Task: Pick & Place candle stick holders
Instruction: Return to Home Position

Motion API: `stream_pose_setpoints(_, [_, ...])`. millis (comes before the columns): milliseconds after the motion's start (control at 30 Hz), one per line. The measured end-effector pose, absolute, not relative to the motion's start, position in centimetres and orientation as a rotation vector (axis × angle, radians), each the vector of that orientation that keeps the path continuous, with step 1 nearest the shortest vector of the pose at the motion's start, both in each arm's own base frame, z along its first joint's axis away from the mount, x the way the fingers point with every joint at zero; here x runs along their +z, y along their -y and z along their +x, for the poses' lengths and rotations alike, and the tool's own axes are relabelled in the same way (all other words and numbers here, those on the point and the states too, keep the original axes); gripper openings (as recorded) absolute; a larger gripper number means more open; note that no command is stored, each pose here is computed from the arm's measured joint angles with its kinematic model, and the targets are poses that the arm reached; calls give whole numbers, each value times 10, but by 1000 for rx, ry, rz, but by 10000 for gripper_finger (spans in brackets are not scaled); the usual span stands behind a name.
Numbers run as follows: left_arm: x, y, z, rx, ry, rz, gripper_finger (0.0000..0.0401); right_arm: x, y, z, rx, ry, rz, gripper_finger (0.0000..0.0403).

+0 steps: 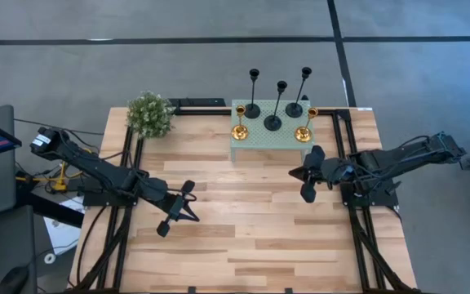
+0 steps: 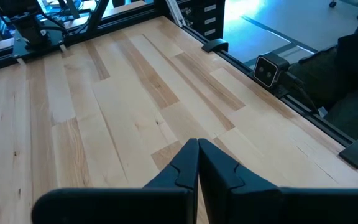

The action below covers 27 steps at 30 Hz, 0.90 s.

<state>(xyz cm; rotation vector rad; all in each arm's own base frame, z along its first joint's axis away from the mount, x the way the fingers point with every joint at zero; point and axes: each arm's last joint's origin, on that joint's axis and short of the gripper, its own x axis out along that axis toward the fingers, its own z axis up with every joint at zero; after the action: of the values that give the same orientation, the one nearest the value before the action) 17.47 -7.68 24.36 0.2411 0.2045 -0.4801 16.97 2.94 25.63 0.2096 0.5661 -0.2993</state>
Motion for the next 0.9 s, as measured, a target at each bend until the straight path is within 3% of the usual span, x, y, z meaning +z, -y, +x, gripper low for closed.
stream_pose_setpoints(767, [246, 77, 175, -480, -179, 250, 8, 263, -30, 174, -286, -490, 239, 8])
stream_pose_setpoints(900, [248, 77, 176, -479, -149, 265, 8, 263, -30, 174, -277, -498, 141, 9])
